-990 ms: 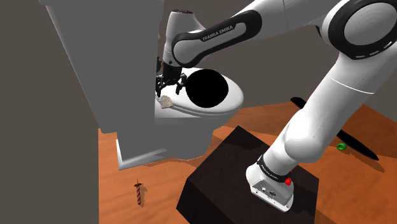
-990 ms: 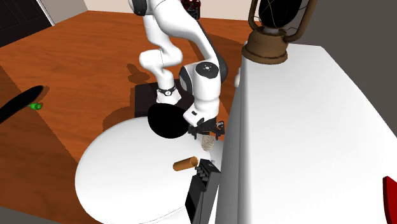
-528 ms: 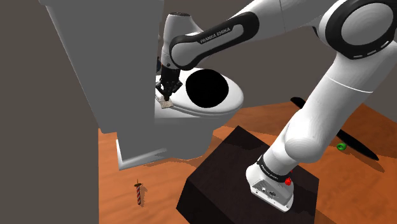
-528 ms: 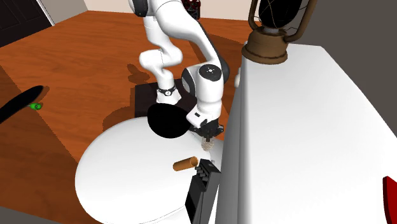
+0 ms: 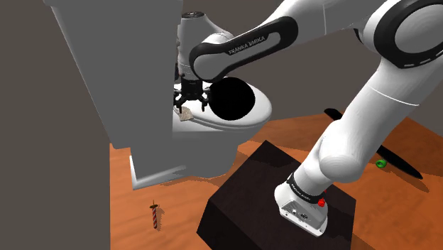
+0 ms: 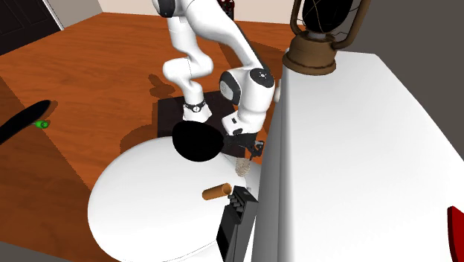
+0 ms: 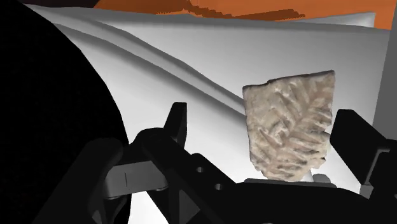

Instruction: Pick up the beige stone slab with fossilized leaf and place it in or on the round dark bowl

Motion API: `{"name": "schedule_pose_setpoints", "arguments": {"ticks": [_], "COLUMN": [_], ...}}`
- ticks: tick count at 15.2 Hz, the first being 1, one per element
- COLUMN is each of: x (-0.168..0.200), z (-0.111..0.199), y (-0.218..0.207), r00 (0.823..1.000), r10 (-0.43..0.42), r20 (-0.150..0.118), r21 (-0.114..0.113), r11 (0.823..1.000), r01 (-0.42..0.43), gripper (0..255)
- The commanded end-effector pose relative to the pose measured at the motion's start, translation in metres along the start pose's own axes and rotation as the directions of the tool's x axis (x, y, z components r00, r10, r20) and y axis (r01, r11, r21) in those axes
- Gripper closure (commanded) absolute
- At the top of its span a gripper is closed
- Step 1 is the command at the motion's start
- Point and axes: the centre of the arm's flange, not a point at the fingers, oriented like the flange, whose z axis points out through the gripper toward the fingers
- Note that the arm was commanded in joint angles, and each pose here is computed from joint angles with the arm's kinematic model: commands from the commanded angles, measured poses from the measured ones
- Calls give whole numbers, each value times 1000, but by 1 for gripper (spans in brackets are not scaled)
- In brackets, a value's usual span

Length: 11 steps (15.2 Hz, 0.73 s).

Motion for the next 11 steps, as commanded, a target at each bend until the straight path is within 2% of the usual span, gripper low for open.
{"name": "schedule_pose_setpoints", "arguments": {"ticks": [1, 6, 11], "x": [-5, -4, -4], "z": [-5, 25, 25], "y": [-14, -16, -16], "r00": [997, 997, 997], "r10": [63, 63, 63], "r20": [-49, -49, -49], "r21": [51, 51, 51], "r11": [997, 997, 997], "r01": [-60, -60, -60], "gripper": [0, 0, 0]}}
